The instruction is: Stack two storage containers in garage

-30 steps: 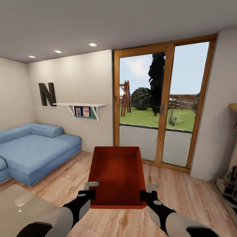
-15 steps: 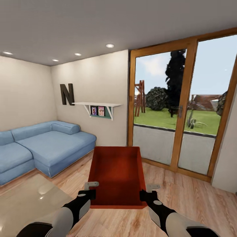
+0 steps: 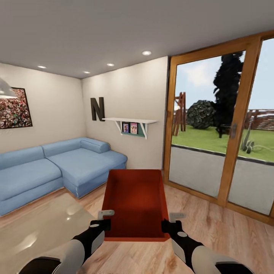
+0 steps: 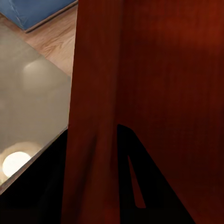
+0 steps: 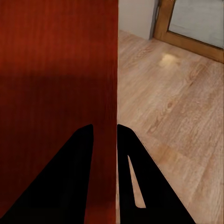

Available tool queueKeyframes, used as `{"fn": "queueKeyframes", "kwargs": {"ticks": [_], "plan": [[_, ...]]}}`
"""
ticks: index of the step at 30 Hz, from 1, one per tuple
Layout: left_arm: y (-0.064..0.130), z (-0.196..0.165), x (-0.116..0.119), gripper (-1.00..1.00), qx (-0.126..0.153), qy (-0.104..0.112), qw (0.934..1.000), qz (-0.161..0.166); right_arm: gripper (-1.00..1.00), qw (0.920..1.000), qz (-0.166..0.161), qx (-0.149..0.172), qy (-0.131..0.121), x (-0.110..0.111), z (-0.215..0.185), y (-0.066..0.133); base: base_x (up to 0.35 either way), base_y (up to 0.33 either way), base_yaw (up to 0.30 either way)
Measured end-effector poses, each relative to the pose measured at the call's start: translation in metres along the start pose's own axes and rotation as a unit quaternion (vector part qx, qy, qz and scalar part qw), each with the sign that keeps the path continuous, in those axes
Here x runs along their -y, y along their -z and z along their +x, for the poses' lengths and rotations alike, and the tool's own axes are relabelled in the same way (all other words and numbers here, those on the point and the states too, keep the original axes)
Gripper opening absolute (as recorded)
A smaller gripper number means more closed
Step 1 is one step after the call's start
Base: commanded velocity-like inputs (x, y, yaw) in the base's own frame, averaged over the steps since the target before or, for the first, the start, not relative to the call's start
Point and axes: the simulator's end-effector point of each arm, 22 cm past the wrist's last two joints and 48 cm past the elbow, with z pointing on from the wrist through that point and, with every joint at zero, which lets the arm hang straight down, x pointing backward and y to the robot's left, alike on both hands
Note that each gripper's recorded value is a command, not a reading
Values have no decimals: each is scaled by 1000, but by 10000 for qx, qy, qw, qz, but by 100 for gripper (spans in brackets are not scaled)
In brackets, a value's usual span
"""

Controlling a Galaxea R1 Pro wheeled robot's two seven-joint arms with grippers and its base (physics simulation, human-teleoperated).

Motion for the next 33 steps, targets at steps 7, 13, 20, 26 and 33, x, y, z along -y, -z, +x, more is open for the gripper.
{"fn": "queueKeyframes", "kwargs": {"ticks": [7,13,20,26,33], "plan": [[0,0,0,-100,0,0,10000,0,-100,10000,0,0,0,0,0,0,0,0,300],[0,0,0,-100,0,0,10000,0,-100,10000,0,0,0,0,0,0,0,0,300],[0,0,0,-100,0,0,10000,0,-100,10000,-1,0,0,0,0,0,0,0,300],[0,0,0,-100,0,0,10000,0,-100,10000,-2,0,-1,0,0,0,0,0,300],[0,0,0,-100,0,0,10000,0,-100,10000,-4,0,-2,0,0,0,0,0,300]]}}
